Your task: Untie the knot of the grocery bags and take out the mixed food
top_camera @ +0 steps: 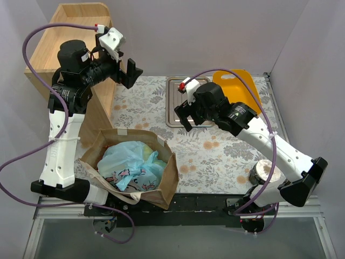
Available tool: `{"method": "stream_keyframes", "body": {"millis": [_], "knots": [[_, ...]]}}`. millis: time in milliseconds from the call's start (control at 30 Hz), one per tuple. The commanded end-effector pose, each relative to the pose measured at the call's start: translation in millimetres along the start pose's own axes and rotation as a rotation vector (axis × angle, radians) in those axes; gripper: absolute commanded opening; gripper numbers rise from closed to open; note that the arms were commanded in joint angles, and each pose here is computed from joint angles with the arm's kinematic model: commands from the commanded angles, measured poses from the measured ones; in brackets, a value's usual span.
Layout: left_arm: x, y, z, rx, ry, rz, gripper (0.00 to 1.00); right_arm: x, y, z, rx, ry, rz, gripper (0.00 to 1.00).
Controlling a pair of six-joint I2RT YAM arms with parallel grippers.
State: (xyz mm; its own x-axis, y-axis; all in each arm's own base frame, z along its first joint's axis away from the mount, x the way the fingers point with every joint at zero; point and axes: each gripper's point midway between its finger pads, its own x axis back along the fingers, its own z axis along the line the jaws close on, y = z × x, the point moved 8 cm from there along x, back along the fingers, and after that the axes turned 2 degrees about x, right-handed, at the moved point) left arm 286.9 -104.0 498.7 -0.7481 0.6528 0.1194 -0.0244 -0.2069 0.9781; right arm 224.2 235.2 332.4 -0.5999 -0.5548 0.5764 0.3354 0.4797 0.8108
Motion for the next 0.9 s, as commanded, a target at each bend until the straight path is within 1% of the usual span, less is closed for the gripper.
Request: {"method": "stream_keyframes", "body": {"millis": [0,33,100,133,167,267,367,433,467,500,633,700,767,800,833,867], "knots": [[-3,16,6,0.02,0.044,-0.05,0.98,19,9,-8,0.099,-0.033,-0.06,0.97],[-3,17,7,0.045,0.05,-0.053,0.98,18,12,-7,0.119,-0.012,-0.064,0.97],[-3,21,6,0.114,0.069,-0.07,0.98,15,17,3,0.165,0.106,-0.071,0.97],[-1,22,3,0.109,0.051,-0.073,0.98,16,24,6,0.189,0.155,-0.09,0.97],[6,24,-1,0.085,0.04,-0.082,0.98,16,28,13,0.191,0.228,-0.11,0.97],[13,21,-1,-0.016,0.038,-0.083,0.98,8,46,22,0.159,0.315,-0.133,0.96],[14,11,0,-0.156,0.018,-0.056,0.98,-2,63,30,0.127,0.38,-0.154,0.95],[22,12,-4,-0.222,0.003,-0.074,0.98,-15,69,35,0.112,0.414,-0.147,0.94],[20,11,-5,-0.218,0.003,-0.092,0.98,-15,76,38,0.103,0.43,-0.163,0.94],[28,15,-9,-0.226,-0.001,-0.128,0.98,-17,79,42,0.105,0.443,-0.165,0.94],[27,10,-19,-0.233,-0.064,-0.196,0.98,-38,75,61,0.103,0.5,-0.117,0.93],[25,11,-20,-0.195,-0.069,-0.192,0.98,-42,71,70,0.119,0.515,-0.098,0.94],[22,4,-20,-0.177,-0.094,-0.151,0.98,-46,69,72,0.121,0.522,-0.085,0.94],[22,3,-21,-0.171,-0.097,-0.148,0.98,-45,68,72,0.126,0.525,-0.078,0.94],[27,9,-22,-0.185,-0.079,-0.182,0.98,-45,67,73,0.129,0.543,-0.071,0.94],[28,8,-22,-0.179,-0.064,-0.19,0.98,-43,66,74,0.135,0.555,-0.07,0.94]]}}
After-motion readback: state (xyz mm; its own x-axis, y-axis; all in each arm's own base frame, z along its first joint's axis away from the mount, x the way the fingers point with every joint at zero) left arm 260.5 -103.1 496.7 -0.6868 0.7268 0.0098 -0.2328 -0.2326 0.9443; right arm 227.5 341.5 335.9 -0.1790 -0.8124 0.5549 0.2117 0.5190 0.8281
